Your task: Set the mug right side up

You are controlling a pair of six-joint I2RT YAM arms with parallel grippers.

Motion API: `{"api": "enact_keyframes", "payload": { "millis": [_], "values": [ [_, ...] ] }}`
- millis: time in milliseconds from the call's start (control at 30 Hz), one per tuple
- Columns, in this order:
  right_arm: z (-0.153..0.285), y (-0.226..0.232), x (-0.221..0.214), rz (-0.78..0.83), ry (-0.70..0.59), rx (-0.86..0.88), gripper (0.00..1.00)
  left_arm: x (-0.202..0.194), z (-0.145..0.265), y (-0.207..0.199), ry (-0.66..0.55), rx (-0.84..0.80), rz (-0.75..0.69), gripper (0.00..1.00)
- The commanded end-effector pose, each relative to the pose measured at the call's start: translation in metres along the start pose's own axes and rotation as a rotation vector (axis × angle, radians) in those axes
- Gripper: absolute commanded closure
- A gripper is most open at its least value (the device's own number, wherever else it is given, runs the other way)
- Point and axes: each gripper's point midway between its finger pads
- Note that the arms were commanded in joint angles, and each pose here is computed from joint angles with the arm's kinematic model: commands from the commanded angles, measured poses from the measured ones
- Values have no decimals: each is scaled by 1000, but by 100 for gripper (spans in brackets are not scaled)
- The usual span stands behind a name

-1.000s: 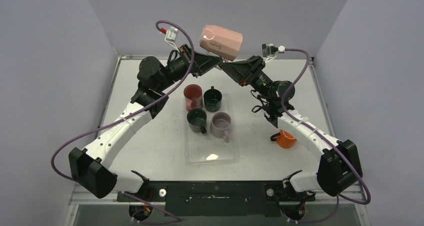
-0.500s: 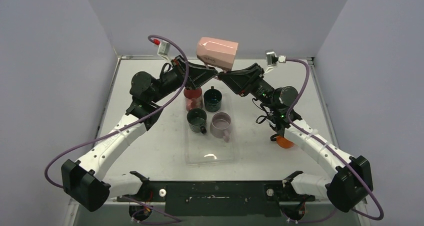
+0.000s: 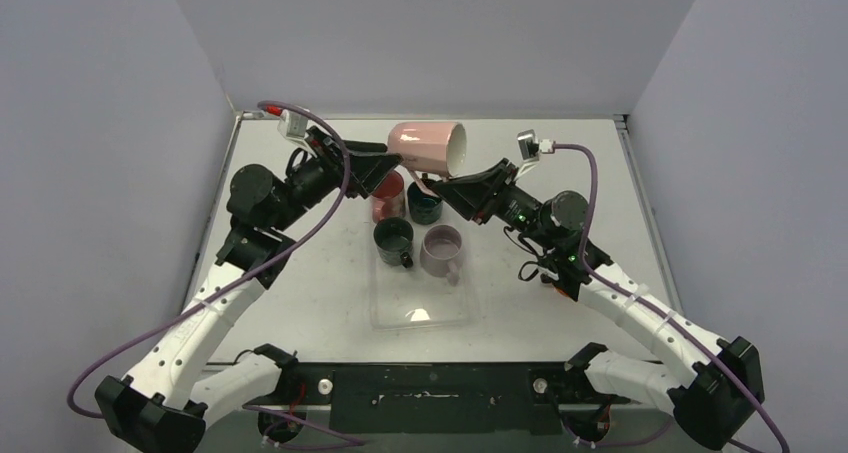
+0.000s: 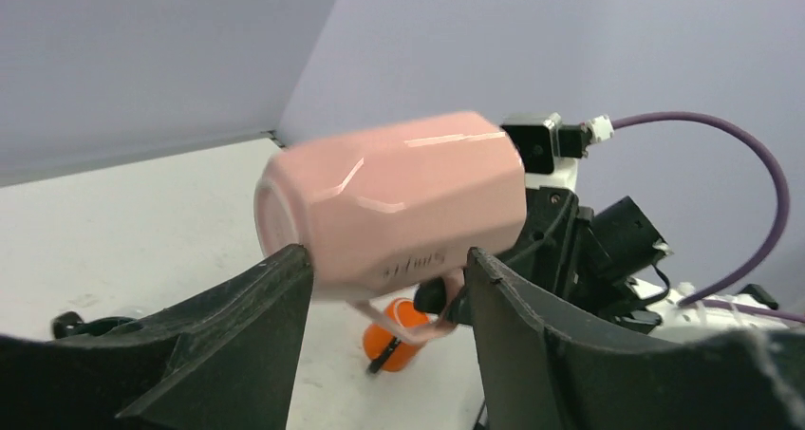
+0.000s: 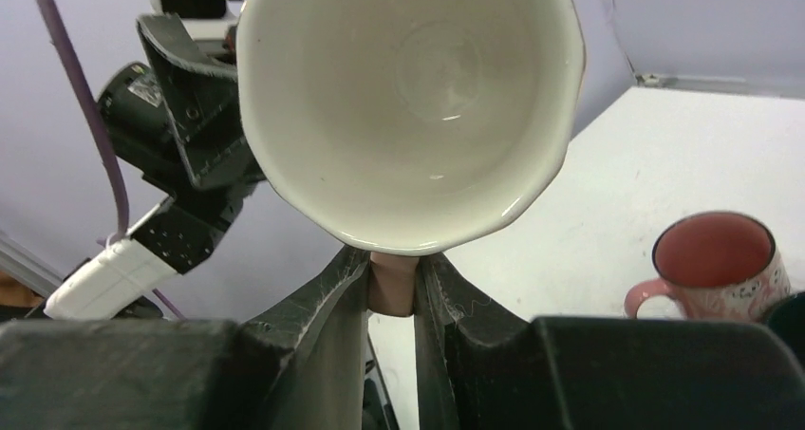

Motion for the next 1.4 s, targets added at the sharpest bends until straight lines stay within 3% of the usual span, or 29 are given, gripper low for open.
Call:
{"api": "enact_keyframes", "payload": {
  "millis": [0,467,867,1367],
  "values": [
    [10,29,0,47,-8,76,95,22,9,3,-89,62,-144,42],
    [7,12,-83,24,227,36,95,47,43,58,-189,407,-325,40],
    [25,3,-205,253,643,12,95,51,63,94,-228,603,-304,33],
    [27,-15,-252,291,730,-56,95,56,74,104,-261,697,-269,27]
  ]
}}
Point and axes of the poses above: each gripper's point midway between its finger pads, its own z axis back along the fingers, its own y axis along the line the jaws close on, x = y × z, and after that the axes turned 13 degrees about z, right-handed
